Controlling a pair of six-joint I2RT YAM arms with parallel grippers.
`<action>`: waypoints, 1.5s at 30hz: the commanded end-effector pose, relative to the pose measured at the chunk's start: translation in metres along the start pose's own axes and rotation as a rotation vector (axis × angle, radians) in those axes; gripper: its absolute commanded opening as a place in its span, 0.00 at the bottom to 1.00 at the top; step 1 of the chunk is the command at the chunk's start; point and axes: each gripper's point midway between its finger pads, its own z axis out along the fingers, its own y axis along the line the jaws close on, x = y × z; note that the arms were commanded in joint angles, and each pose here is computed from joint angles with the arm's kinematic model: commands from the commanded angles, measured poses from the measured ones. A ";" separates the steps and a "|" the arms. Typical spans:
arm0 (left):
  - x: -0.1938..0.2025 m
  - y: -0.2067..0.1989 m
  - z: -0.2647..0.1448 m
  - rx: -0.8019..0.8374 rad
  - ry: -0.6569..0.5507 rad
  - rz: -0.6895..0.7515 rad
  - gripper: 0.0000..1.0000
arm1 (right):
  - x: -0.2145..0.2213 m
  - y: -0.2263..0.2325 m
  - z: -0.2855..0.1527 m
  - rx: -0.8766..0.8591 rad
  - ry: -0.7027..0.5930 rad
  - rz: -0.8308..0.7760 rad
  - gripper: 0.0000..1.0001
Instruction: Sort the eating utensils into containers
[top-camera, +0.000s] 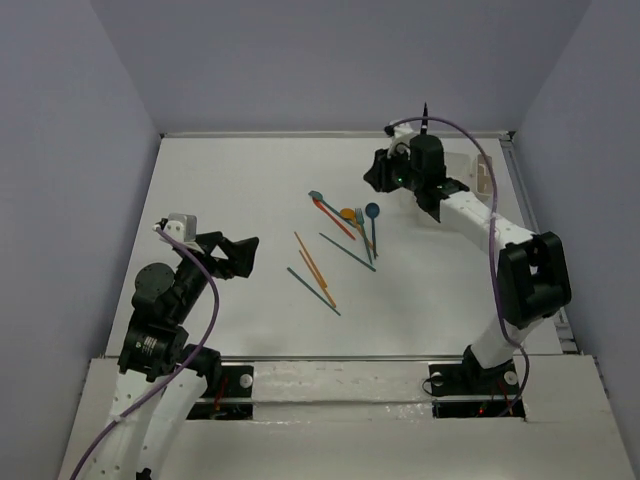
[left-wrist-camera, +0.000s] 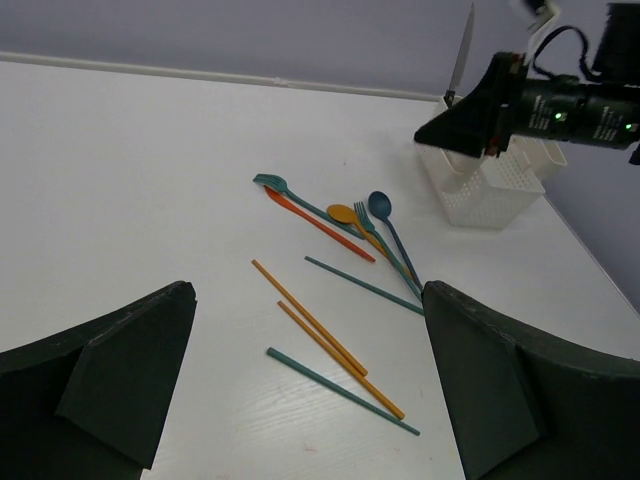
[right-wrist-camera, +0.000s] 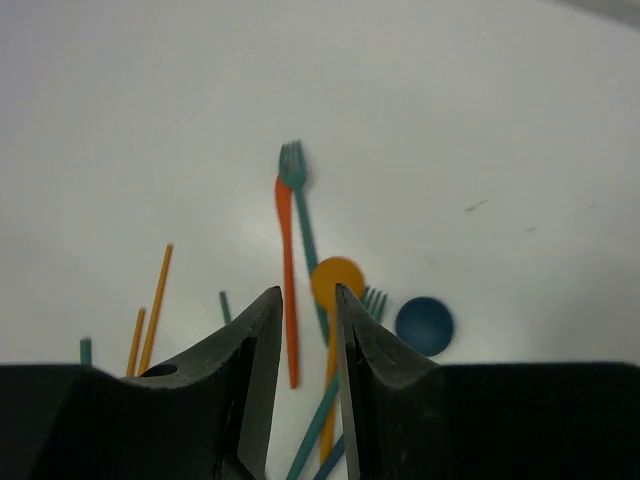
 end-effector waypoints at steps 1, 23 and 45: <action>-0.015 -0.008 -0.001 0.038 -0.053 0.006 0.99 | 0.065 0.064 0.009 -0.165 0.272 -0.029 0.33; -0.013 -0.010 -0.002 0.047 -0.051 0.008 0.99 | 0.140 0.062 0.063 -0.052 0.561 -0.105 0.33; -0.014 -0.010 -0.001 0.047 -0.051 0.009 0.99 | 0.174 0.065 0.090 -0.037 0.642 -0.162 0.34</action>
